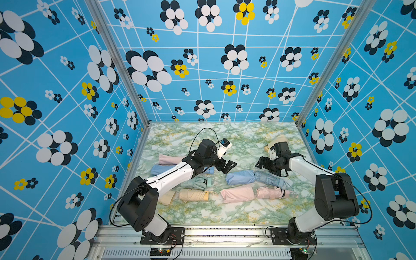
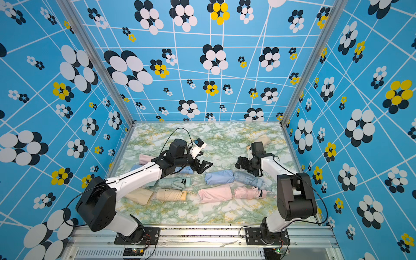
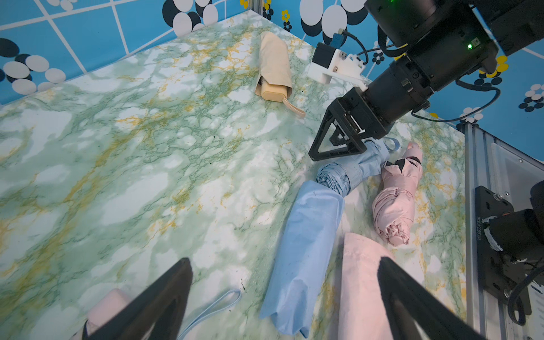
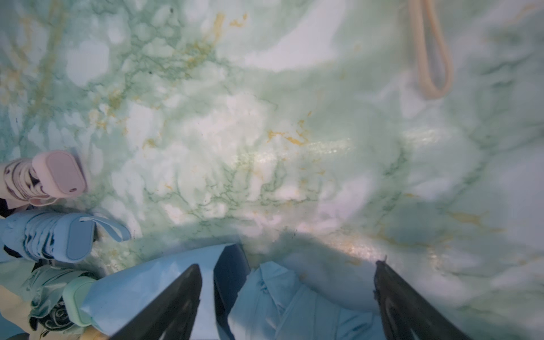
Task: Take umbrellas out of sleeves
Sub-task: Adjust the umbrella at the center of the board, then pick up the umbrella from the center of the board, then place the umbrella at the center of the board, then take out the umbrella from the umbrella sleeve.
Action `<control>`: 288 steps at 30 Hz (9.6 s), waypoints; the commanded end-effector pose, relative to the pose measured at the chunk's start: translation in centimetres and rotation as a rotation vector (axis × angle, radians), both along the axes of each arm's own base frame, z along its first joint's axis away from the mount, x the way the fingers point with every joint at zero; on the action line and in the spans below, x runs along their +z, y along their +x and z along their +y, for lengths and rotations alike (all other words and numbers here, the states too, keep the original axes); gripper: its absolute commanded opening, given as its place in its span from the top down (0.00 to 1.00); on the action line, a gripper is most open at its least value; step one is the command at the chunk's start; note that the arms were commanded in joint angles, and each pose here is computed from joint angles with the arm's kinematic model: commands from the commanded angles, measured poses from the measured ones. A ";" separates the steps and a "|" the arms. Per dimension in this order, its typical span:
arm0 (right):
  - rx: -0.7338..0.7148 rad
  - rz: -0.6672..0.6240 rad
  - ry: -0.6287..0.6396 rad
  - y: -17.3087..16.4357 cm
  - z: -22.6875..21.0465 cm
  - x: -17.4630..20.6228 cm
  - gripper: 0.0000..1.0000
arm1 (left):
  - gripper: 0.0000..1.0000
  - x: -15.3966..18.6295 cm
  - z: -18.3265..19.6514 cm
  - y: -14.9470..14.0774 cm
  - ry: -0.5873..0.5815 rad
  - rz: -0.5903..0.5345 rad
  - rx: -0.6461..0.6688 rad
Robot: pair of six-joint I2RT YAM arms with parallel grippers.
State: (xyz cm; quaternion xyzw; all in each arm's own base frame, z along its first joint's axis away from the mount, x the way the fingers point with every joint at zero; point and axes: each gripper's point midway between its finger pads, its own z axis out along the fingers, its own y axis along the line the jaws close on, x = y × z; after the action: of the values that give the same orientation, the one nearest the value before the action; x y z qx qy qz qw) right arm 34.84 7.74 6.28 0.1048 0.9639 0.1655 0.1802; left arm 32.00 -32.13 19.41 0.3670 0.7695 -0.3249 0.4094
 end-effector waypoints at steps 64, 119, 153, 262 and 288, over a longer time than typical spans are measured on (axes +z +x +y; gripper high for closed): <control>-0.553 0.151 -0.327 16.7 -9.8 -3.7 0.27 | 0.01 3.1 5.4 0.1 -0.105 -0.021 0.219; 1.635 -0.363 -0.421 3.6 12.9 -0.5 0.67 | 0.01 1.7 11.0 4.0 -0.253 0.150 0.520; 1.196 -0.966 -0.468 6.2 16.2 13.2 0.03 | 0.18 -5.7 7.0 5.0 -0.133 0.485 0.363; -0.716 0.119 0.312 8.6 5.3 -4.8 0.87 | 1.00 -13.0 2.5 6.3 -0.067 0.648 0.182; -0.784 0.022 0.287 8.2 2.5 -3.2 1.00 | 1.00 -12.4 3.0 5.3 -0.074 0.649 0.189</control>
State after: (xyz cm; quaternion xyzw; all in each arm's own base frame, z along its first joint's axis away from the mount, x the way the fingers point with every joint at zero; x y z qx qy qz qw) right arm 43.19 12.03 2.40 0.4793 0.8258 0.2350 0.1819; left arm 37.67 -29.15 5.80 0.1547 0.8817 -0.4095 0.1760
